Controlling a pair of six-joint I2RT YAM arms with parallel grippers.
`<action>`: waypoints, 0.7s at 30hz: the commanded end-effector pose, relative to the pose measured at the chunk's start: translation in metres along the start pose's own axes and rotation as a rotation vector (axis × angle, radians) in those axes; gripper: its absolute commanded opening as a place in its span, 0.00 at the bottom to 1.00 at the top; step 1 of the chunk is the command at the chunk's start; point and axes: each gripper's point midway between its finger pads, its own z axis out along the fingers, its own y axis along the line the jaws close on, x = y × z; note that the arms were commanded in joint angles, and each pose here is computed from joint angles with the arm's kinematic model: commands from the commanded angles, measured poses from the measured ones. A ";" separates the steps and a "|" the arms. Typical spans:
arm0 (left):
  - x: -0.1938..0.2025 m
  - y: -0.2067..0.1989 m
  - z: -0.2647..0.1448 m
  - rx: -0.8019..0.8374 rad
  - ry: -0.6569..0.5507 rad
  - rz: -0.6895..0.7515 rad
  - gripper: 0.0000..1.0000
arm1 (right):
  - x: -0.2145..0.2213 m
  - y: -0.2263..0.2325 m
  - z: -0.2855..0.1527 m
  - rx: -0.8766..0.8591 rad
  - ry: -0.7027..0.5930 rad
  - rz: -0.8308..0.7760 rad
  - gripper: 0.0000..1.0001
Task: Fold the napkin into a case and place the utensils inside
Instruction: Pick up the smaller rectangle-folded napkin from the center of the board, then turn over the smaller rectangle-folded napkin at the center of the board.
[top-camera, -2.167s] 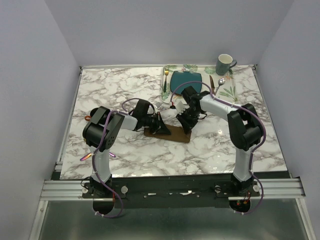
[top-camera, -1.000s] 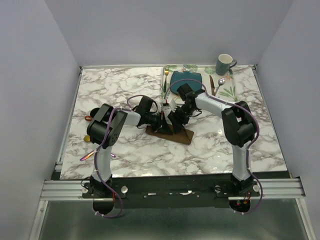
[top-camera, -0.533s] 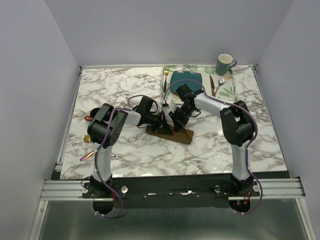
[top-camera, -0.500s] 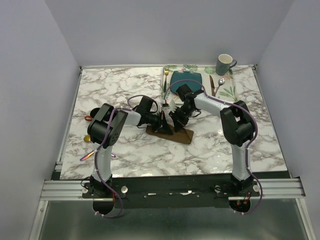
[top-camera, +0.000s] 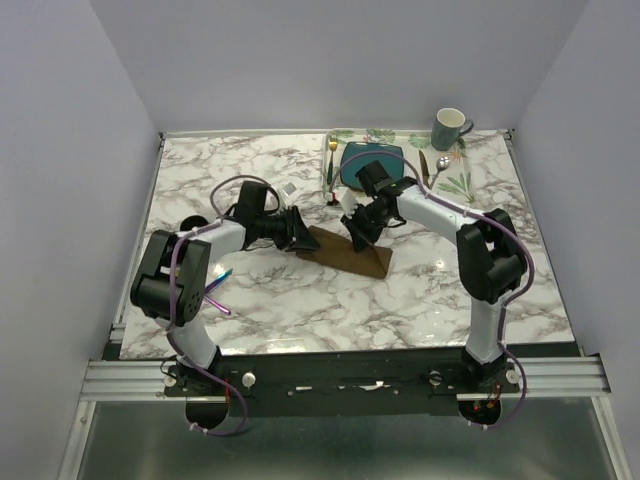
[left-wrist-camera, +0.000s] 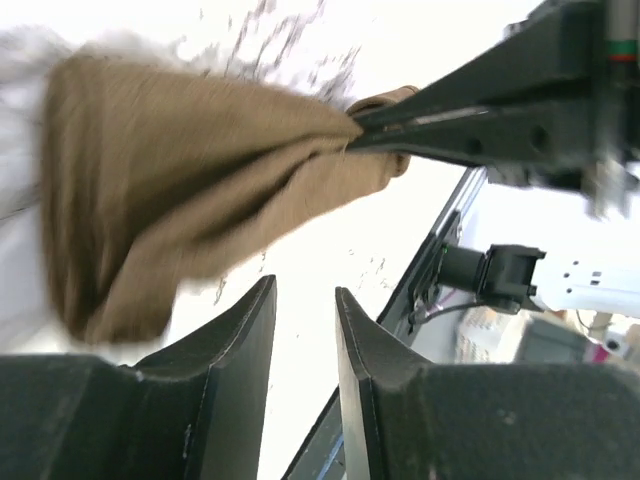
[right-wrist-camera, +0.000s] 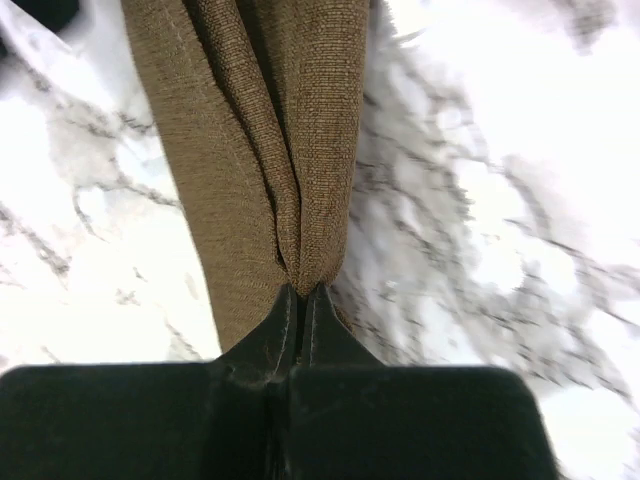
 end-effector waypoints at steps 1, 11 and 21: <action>-0.007 -0.008 -0.038 -0.043 -0.055 0.086 0.38 | -0.024 -0.028 -0.030 0.191 -0.057 -0.103 0.01; -0.048 0.023 -0.104 -0.171 -0.259 0.068 0.39 | -0.053 -0.036 -0.053 0.496 -0.161 -0.410 0.01; -0.049 0.048 -0.150 -0.258 -0.359 0.044 0.38 | -0.039 0.009 -0.037 0.724 -0.168 -0.622 0.01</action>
